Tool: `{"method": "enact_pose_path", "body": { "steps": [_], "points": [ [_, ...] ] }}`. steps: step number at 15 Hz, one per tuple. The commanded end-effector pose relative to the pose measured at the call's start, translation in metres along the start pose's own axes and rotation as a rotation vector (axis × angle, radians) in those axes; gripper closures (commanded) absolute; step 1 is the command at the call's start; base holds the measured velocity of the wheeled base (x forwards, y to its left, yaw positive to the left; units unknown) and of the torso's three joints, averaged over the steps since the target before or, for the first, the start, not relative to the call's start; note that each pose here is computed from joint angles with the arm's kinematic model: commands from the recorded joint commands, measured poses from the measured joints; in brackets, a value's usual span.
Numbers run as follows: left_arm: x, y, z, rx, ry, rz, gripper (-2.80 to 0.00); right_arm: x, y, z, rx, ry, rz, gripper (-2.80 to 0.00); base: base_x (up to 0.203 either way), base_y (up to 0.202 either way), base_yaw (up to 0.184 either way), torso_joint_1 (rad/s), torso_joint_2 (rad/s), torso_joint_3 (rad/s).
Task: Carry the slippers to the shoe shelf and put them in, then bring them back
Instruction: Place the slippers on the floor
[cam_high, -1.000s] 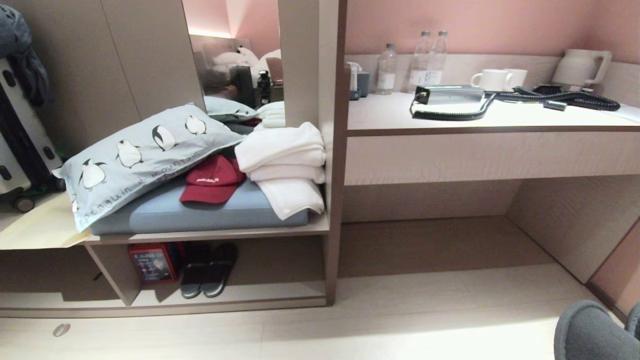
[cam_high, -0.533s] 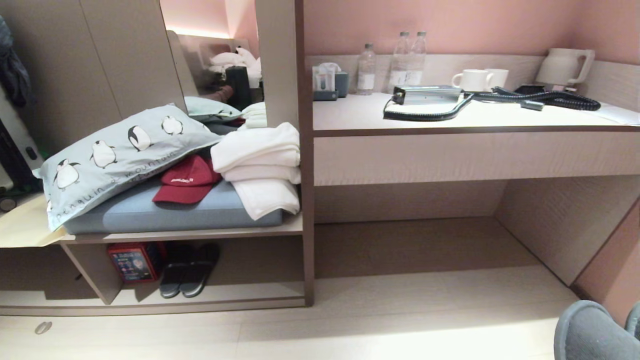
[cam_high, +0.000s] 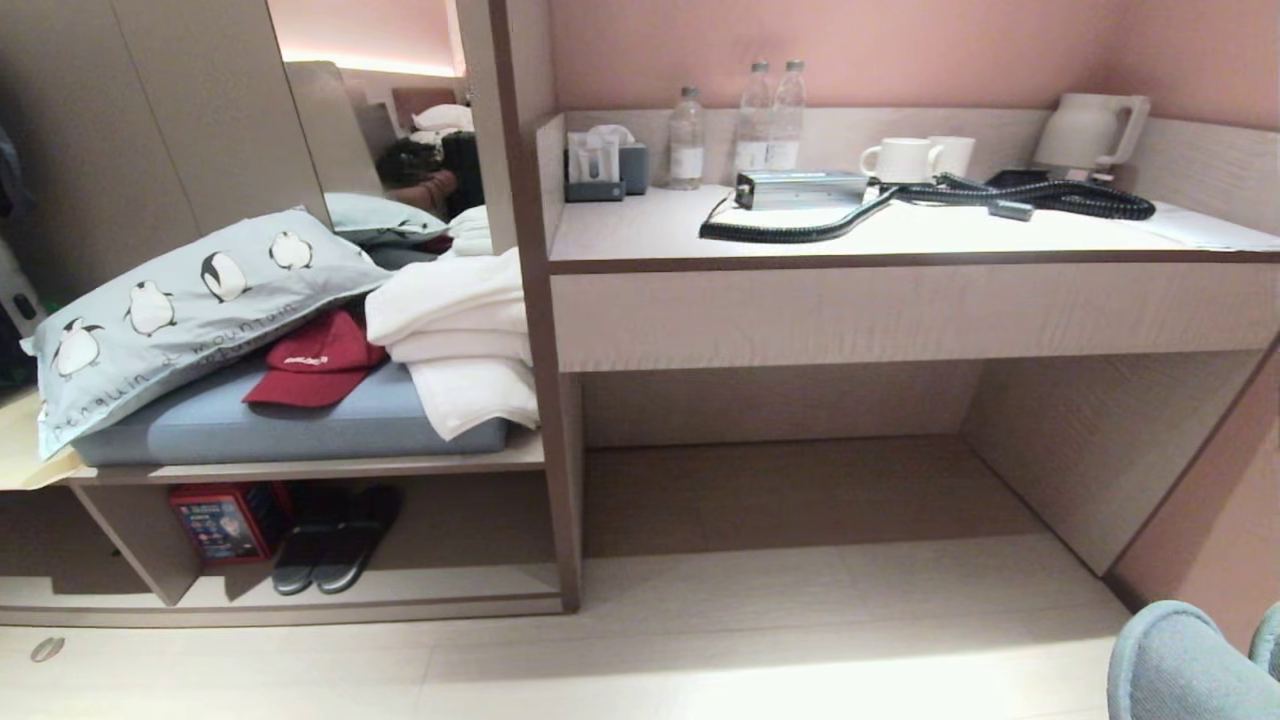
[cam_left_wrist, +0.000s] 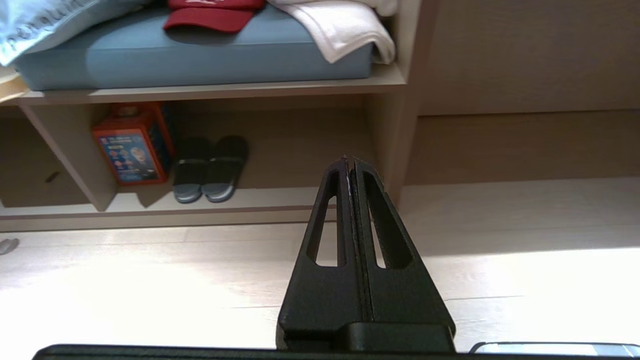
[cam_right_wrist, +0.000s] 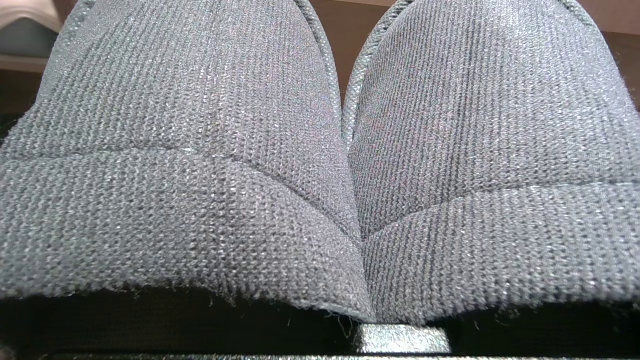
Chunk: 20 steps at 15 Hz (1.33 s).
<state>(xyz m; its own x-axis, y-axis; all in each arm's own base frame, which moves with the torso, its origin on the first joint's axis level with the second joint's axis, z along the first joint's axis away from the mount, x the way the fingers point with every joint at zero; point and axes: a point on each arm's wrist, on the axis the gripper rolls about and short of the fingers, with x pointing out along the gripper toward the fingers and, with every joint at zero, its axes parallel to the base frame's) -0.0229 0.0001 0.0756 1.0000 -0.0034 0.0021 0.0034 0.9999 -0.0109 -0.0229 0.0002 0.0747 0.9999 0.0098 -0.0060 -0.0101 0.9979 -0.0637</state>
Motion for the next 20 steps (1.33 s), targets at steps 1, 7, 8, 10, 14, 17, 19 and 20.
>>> {"method": "enact_pose_path", "body": {
  "steps": [1, 7, 8, 10, 14, 17, 19, 20],
  "points": [
    [0.0002, 0.0000, -0.0004, 0.000, 0.002, 0.000, 0.00, 0.0000, 0.0000, 0.0000, -0.001, 0.000, 0.001, 0.00, 0.000, -0.196, 0.002, 0.007, 0.00, 0.002],
    [0.0002, 0.0000, -0.0004, 0.000, 0.002, 0.000, 0.00, 0.0000, 0.0000, 0.0000, -0.001, 0.000, 0.001, 0.00, 0.000, -0.198, 0.001, 0.002, 0.00, 0.004],
    [0.0001, 0.0000, -0.0004, 0.000, 0.001, 0.000, 0.00, 0.0000, 0.0000, 0.0000, -0.001, 0.000, 0.001, 0.00, 0.000, -0.198, 0.000, -0.002, 0.01, 0.002],
    [0.0002, 0.0000, -0.0004, 0.000, 0.002, 0.000, 0.00, 0.0000, 0.0000, 0.0000, -0.001, 0.000, 0.001, 0.00, 0.000, -0.196, -0.001, 0.002, 0.00, 0.007],
    [0.0002, 0.0000, -0.0004, 0.000, 0.002, 0.000, 0.00, 0.0000, 0.0000, 0.0000, -0.001, 0.000, 0.001, 0.00, 0.000, -0.173, 0.002, 0.000, 0.00, 0.003],
    [0.0002, 0.0000, -0.0004, 0.000, 0.002, 0.000, 0.00, 0.0000, 0.0000, -0.0001, 0.001, 0.000, 0.001, 0.00, 0.000, -0.021, 0.001, 0.001, 0.00, -0.001],
    [0.0002, 0.0000, -0.0004, 0.000, 0.002, 0.000, 0.00, 0.0000, 0.0000, 0.0000, 0.002, 0.000, 0.001, 0.00, 0.000, 0.000, 0.000, 0.000, 0.00, 0.000],
    [0.0002, 0.0000, -0.0004, 0.000, 0.002, 0.000, 0.00, 0.0000, 0.0000, 0.0000, 0.002, 0.000, 0.001, 0.00, 0.000, 0.000, 0.000, 0.004, 0.00, -0.027]
  ]
}}
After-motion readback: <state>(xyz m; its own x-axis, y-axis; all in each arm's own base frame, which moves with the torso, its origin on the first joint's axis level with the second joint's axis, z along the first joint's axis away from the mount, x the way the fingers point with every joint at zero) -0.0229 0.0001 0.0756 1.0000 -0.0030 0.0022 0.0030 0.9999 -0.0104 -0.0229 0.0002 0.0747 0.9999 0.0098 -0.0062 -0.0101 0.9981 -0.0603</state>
